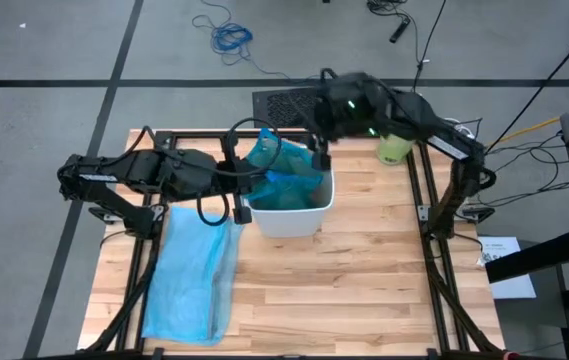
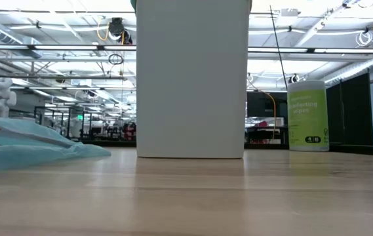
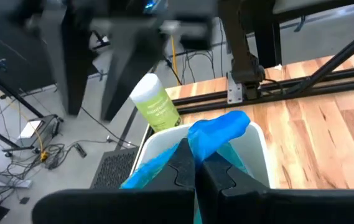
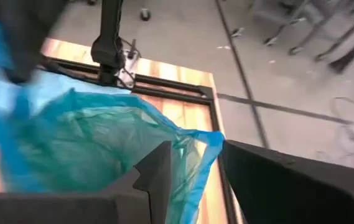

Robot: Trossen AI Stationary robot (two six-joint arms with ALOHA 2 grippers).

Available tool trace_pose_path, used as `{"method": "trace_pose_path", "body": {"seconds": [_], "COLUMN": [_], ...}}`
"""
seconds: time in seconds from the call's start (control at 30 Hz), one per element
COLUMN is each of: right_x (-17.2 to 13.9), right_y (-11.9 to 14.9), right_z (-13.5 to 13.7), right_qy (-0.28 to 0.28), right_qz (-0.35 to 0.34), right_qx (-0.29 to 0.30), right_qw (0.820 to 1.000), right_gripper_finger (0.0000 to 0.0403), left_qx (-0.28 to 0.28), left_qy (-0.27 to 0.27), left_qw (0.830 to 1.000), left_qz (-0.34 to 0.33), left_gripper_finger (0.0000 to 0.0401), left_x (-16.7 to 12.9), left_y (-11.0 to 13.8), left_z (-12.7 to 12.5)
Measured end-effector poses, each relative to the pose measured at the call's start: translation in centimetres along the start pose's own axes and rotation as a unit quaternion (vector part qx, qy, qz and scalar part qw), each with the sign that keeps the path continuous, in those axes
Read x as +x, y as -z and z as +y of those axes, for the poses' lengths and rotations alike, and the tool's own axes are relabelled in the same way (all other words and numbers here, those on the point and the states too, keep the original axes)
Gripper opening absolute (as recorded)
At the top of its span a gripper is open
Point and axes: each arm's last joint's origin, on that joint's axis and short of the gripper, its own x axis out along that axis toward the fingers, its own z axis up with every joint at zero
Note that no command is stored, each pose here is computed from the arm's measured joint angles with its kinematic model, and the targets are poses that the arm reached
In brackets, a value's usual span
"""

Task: Place trash/remove bag and relplace
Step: Remove the blue trash bag from the white trash bin

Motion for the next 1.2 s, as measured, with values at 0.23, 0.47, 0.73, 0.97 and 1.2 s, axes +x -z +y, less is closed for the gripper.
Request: {"method": "trace_pose_path", "body": {"seconds": [0.23, 0.47, 0.73, 0.97, 1.2], "right_x": [5.0, 10.0, 13.1, 11.6, 8.9], "right_y": [3.1, 6.0, 7.1, 5.7, 3.0], "right_z": [-5.6, -8.3, -8.5, -6.9, -3.9], "right_qy": [-0.053, -0.096, -0.128, -0.139, -0.138], "right_qz": [0.013, 0.025, 0.021, 0.01, -0.016], "right_qx": [0.045, 0.085, 0.098, 0.089, 0.04], "right_qw": [0.997, 0.991, 0.987, 0.986, 0.99], "right_gripper_finger": [0.0152, 0.0217, 0.0218, 0.0031, 0.0002], "left_qx": [-0.004, -0.005, -0.008, -0.006, -0.011], "left_qy": [-0.003, -0.003, -0.002, -0.008, -0.03], "left_qw": [1.0, 1.0, 1.0, 0.999, 0.999], "left_qz": [0.013, 0.019, 0.024, 0.032, 0.026], "left_gripper_finger": [0.0, 0.0, 0.0, 0.0, 0.0], "left_x": [-0.2, -0.2, -0.2, -0.3, -1.1], "left_y": [0.2, 0.3, 0.4, 0.6, 0.5], "left_z": [-0.3, -0.3, -0.3, -0.3, 0.3]}}
